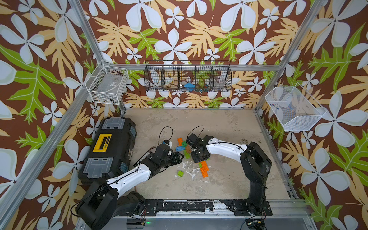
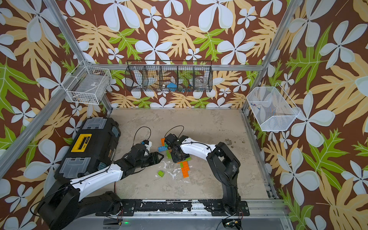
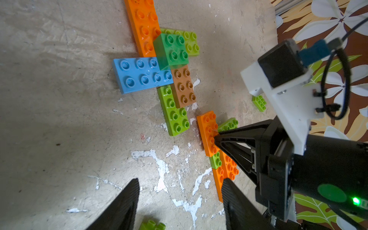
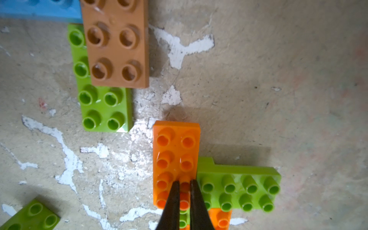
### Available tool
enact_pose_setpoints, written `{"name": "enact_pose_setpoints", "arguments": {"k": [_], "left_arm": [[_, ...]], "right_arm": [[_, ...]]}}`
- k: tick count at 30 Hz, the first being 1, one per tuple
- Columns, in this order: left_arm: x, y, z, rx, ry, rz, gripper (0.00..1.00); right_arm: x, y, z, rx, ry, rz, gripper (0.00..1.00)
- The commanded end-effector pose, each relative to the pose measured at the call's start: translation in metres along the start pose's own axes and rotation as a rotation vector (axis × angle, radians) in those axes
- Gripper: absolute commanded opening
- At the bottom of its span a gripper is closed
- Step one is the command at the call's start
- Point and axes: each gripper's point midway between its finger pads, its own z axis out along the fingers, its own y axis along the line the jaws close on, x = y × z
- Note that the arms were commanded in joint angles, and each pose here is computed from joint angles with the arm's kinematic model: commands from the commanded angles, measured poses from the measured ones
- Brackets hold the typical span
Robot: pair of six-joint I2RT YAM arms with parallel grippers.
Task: Assemble a small pinwheel with lego
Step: Assemble the lego brick with the lego brick.
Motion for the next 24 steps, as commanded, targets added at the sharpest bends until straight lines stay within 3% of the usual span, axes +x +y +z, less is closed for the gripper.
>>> {"name": "enact_pose_setpoints", "arguments": {"k": [1, 8, 15, 24], "left_arm": [[-0.004, -0.004, 0.001, 0.018, -0.011, 0.011, 0.68], [-0.004, -0.005, 0.001, 0.019, -0.009, 0.011, 0.68], [-0.006, -0.007, 0.000, 0.021, -0.009, 0.019, 0.68], [-0.007, -0.009, 0.000, 0.021, -0.005, 0.027, 0.68]], "right_arm": [[0.027, -0.018, 0.008, 0.082, 0.103, -0.012, 0.10], [0.033, -0.019, 0.020, 0.103, 0.144, -0.015, 0.11], [0.007, -0.009, -0.013, 0.049, 0.050, 0.001, 0.15], [-0.001, 0.000, -0.029, -0.011, 0.017, 0.012, 0.21]]}}
